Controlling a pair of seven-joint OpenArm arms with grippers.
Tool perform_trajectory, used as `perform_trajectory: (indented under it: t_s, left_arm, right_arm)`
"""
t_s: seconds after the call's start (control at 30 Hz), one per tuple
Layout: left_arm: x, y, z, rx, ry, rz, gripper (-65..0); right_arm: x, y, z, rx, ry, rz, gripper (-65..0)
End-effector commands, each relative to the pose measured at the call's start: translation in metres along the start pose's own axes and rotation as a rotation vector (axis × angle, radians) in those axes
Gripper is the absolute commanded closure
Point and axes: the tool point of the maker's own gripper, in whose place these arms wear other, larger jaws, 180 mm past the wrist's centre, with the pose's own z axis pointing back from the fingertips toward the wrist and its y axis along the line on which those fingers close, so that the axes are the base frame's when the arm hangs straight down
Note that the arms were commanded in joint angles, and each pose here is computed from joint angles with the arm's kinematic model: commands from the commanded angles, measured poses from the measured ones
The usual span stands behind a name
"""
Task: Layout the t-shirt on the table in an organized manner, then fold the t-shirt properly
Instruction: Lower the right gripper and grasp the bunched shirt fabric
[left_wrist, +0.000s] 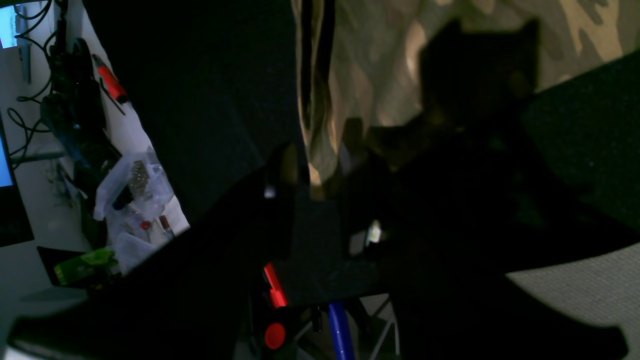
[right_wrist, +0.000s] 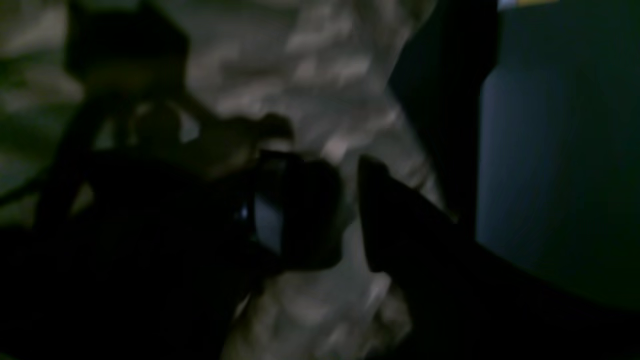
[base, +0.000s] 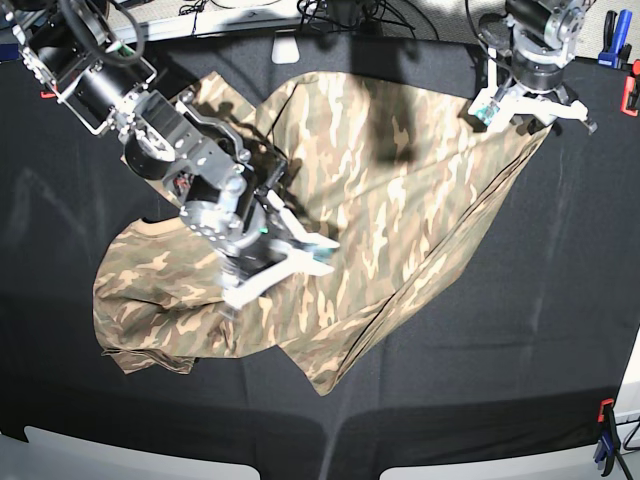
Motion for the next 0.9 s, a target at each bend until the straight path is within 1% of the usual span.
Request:
perform_trajectory:
  t_s: [0.0, 0.03, 0.1, 0.23, 0.27, 0.33, 0.4, 0.5, 0.63, 0.7, 0.77, 0.8, 0.87]
  left_arm:
    - [0.003, 0.009, 0.002, 0.029, -0.016, -0.002, -13.8]
    - [0.003, 0.009, 0.002, 0.030, -0.016, -0.002, -13.8]
    - [0.003, 0.009, 0.002, 0.029, -0.016, -0.002, -13.8]
    - [0.003, 0.009, 0.002, 0.030, -0.017, -0.002, -13.8]
    - [0.003, 0.009, 0.002, 0.030, -0.017, -0.002, -13.8]
    - [0.003, 0.009, 0.002, 0.030, -0.017, -0.002, -13.8]
    - [0.003, 0.009, 0.002, 0.029, -0.017, -0.002, -13.8]
    - [0.003, 0.009, 0.002, 0.029, -0.017, -0.002, -13.8]
    - [0.003, 0.010, 0.002, 0.036, -0.017, -0.006, -13.8]
    - [0.002, 0.016, 0.002, 0.071, -0.010, -0.024, -15.5]
    - [0.000, 0.031, 0.004, 0.154, 0.002, -0.036, -20.0]
    - [-0.001, 0.040, 0.005, 0.203, 0.008, -0.030, -22.3]
    - [-0.003, 0.054, 0.009, 0.286, 0.016, -0.019, -24.8]
  right_arm:
    - [0.001, -0.016, 0.003, -0.035, 0.001, -0.019, -23.7]
    - [-0.006, -0.013, 0.004, -0.016, 0.026, -0.030, -23.7]
    - [-0.015, -0.010, 0.008, 0.010, 0.036, -0.040, -23.7]
    - [-0.038, -0.021, 0.026, 0.005, 0.050, -0.020, -23.7]
    - [-0.044, -0.020, 0.031, 0.025, 0.044, -0.027, -23.7]
    - [-0.055, -0.013, 0.040, 0.101, 0.029, -0.060, -23.7]
    - [-0.072, -0.005, 0.045, 0.158, 0.051, -0.070, -23.7]
    - [-0.100, 0.002, 0.050, 0.177, 0.106, -0.036, -23.7]
    - [-0.109, 0.009, 0.043, 0.166, 0.087, 0.002, -23.7]
    - [-0.116, 0.015, 0.034, 0.175, 0.115, -0.006, -23.6]
    - [-0.126, 0.020, 0.024, 0.174, 0.159, -0.007, -23.7]
    - [-0.131, 0.020, 0.019, 0.160, 0.180, 0.001, -23.7]
    - [-0.137, 0.014, 0.009, 0.097, 0.211, 0.006, -23.7]
